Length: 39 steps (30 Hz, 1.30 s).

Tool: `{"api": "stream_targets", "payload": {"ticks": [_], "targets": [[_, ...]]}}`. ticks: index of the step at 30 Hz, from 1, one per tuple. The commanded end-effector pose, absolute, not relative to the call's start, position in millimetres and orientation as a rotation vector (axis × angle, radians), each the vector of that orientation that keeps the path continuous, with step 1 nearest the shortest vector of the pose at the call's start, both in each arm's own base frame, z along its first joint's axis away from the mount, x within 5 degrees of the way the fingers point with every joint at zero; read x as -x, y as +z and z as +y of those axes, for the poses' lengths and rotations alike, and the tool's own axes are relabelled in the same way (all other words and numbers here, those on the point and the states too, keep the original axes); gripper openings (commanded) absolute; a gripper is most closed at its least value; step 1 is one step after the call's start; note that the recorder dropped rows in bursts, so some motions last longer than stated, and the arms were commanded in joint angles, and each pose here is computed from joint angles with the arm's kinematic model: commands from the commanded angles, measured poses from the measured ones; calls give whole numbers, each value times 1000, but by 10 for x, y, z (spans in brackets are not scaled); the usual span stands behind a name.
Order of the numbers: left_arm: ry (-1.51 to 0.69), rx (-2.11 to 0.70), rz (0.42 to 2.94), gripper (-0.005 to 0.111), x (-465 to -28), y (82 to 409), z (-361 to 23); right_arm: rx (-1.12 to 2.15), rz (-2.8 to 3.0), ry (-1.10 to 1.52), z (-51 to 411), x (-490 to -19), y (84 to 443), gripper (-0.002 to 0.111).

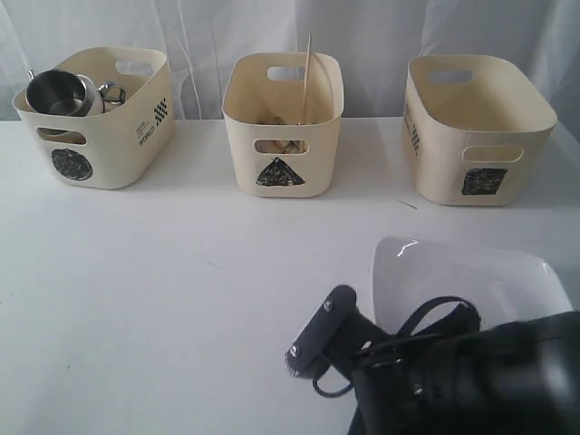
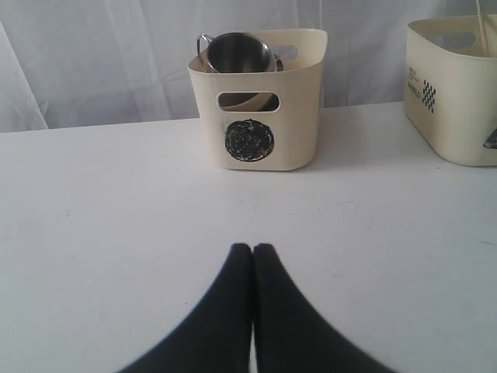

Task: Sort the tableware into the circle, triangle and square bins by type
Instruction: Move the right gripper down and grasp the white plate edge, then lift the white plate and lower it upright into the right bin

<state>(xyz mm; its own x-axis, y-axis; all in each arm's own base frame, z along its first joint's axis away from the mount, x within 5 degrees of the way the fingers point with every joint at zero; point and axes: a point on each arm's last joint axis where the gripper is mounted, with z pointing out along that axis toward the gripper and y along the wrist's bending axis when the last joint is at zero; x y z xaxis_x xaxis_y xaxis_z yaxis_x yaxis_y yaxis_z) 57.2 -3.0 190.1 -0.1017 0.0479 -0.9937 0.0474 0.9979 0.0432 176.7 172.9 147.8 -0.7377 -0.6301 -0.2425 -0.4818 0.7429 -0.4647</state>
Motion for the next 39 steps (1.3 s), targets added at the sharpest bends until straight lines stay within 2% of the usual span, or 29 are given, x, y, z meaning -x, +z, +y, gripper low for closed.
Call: {"api": "stream_targets", "payload": {"ticks": [1,6,11,19,28,39], "targets": [[-1,-67,1670,0,-570,1894,-29,705,2445,-261,1728,-1731,2050,0],[-1,-67,1670,0,-570,1894,-29,532,2207,-44,1447,-1589,2906,0],[-1,-67,1670,0,-570,1894,-29,544,2076,-67,1186,-1463,3212,0],[-1,-67,1670,0,-570,1894,-29,506,1776,-239,946,-1597,3785,0],[-1,-67,1670,0,-570,1894,-29,413,1752,-315,782,-2198,3986,0],[-1,-67,1670,0,-570,1894,-29,374,1743,-322,631,-3341,4009,0]]}}
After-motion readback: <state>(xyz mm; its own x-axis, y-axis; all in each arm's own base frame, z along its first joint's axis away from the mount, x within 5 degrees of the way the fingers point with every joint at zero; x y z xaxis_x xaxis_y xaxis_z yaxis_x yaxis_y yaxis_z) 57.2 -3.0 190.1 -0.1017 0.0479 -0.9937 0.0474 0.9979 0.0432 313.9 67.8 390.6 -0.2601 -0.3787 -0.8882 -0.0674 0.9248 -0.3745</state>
